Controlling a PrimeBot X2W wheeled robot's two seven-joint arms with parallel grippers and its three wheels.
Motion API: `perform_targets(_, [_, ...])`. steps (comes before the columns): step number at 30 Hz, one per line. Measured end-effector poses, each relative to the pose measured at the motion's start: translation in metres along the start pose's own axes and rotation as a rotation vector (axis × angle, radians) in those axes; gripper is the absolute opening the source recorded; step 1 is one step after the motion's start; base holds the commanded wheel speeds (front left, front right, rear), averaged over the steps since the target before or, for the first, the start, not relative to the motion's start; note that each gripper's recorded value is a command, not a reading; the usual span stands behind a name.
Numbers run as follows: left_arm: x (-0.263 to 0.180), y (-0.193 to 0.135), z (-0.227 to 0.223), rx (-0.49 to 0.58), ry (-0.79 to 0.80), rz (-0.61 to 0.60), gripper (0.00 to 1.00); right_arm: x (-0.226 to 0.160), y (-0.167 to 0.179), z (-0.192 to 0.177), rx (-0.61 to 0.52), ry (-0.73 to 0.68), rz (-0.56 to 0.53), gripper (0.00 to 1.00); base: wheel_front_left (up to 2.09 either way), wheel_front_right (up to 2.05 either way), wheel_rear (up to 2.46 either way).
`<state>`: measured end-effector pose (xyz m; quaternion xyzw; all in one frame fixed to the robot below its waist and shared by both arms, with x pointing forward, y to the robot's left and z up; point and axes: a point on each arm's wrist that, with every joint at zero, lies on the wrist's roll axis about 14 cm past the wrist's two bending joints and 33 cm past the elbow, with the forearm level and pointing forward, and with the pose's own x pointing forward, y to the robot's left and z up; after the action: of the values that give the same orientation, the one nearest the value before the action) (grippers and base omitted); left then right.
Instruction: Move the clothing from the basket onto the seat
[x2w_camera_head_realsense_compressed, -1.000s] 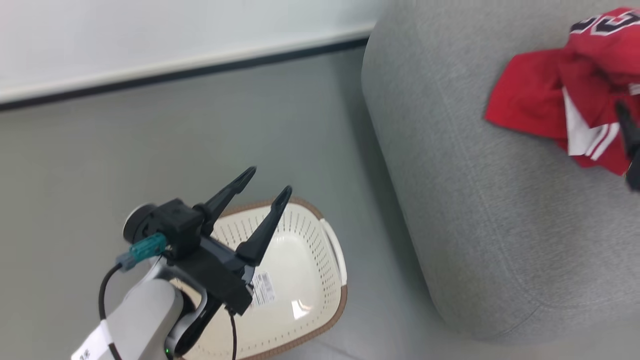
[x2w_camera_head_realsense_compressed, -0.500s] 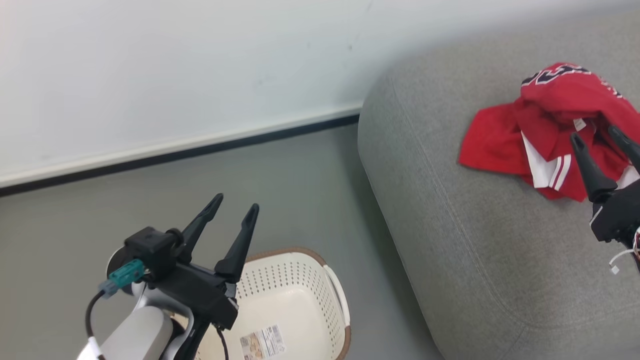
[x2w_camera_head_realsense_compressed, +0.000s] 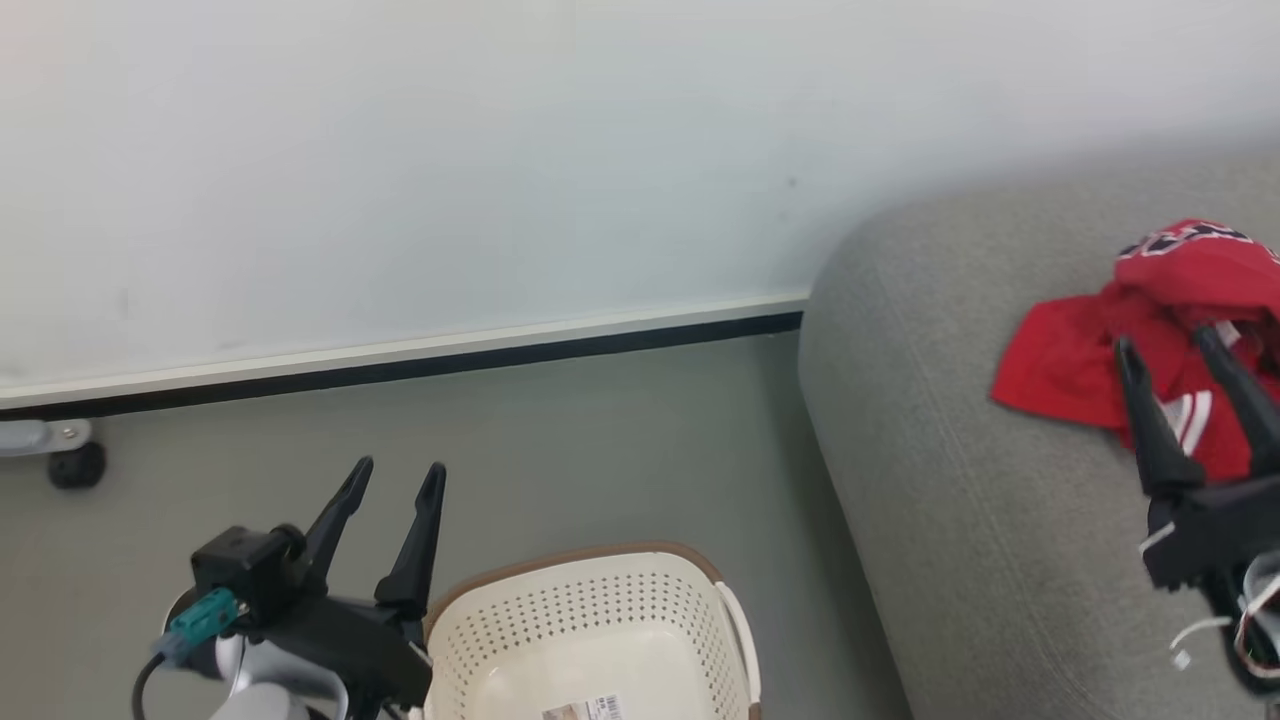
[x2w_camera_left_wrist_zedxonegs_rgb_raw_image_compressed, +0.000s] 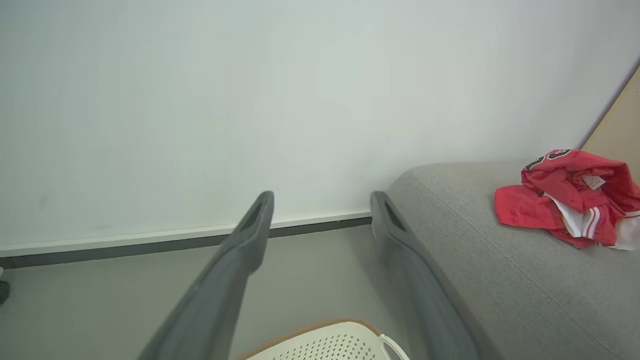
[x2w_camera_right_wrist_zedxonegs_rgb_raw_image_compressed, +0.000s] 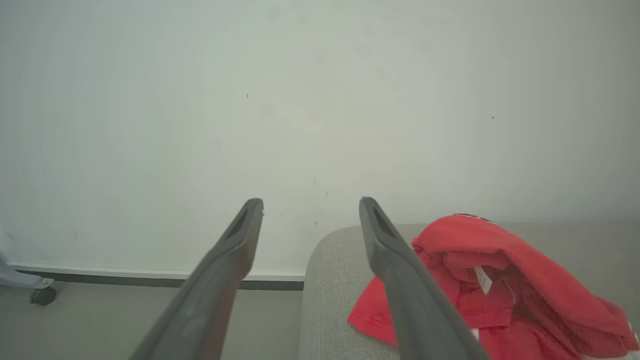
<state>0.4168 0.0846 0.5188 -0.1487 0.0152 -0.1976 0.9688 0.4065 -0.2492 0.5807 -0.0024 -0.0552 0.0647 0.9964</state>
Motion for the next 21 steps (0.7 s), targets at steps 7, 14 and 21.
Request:
perform_targets(7, [-0.038,0.040,0.007,0.000,-0.027,0.156,1.00,-0.011,0.041,-0.023,0.093,-0.007,0.007,1.00,0.00,0.00,0.00])
perform_targets(14, [-0.066,0.061,0.006,-0.020,-0.042,0.261,1.00,-0.014,0.069,-0.041,0.161,0.024,0.027,1.00,0.00,0.00,0.00])
perform_targets(21, [-0.081,0.068,0.003,0.057,-0.028,0.290,1.00,-0.017,0.080,-0.043,0.141,0.022,0.043,1.00,0.00,0.00,0.00])
